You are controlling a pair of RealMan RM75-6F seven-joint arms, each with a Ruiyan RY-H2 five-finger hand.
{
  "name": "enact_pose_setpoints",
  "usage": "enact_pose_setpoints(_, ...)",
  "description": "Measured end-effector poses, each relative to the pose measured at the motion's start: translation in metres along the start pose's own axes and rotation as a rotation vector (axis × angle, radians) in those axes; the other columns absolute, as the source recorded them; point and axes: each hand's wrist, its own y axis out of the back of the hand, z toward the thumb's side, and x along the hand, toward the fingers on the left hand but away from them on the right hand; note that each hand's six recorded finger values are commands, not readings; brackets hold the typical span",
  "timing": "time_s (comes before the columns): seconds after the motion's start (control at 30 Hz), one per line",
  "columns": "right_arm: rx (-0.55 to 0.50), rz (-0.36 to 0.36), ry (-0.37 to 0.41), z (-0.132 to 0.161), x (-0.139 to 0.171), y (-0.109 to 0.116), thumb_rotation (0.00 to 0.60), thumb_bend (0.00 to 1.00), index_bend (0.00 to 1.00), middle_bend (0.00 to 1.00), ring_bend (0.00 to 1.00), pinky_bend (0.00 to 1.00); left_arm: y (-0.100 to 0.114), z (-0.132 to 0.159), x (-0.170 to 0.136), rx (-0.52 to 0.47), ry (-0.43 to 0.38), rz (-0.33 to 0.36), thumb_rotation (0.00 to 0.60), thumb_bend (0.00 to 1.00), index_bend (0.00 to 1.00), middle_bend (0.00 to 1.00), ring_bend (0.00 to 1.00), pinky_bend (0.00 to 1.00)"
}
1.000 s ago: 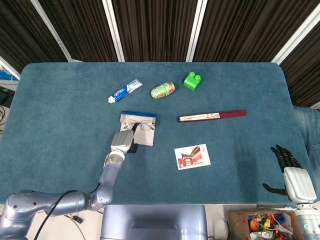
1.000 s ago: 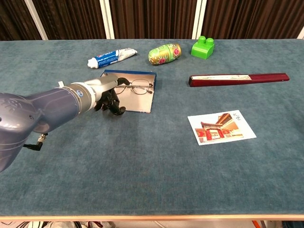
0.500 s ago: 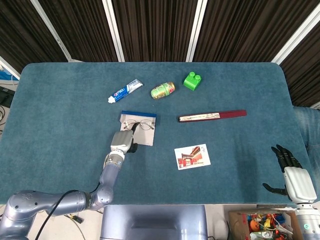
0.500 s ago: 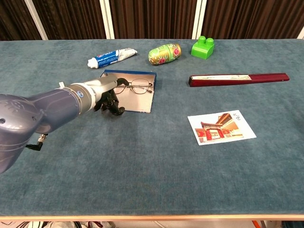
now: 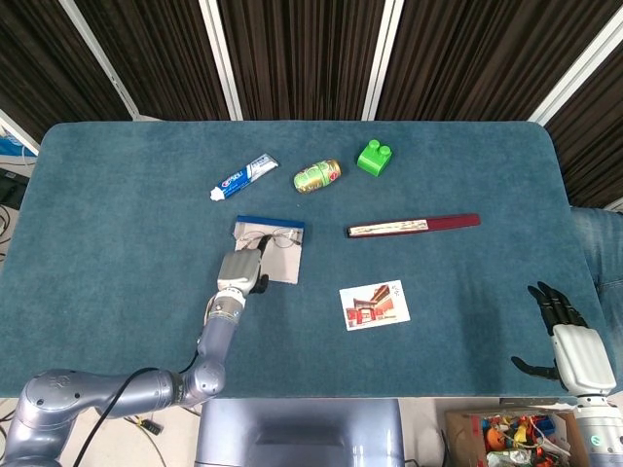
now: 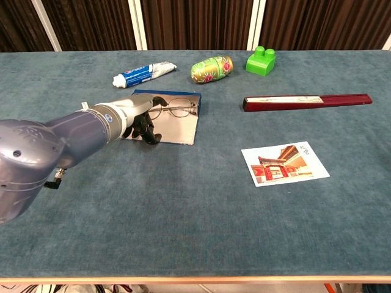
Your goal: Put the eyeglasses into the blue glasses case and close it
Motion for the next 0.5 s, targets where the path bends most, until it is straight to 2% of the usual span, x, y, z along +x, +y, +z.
enact_pose_setpoints(0.5, -0.004, 0.003, -0.006, -0.0003, 0.0000, -0.0002, 0.600, 0.11, 0.02, 0.00, 0.03, 0.18, 0.0013, -0.0012, 0.0045, 0.014, 0.026, 0.004, 0.600, 0.45, 0.00, 0.80, 0.77, 0.80)
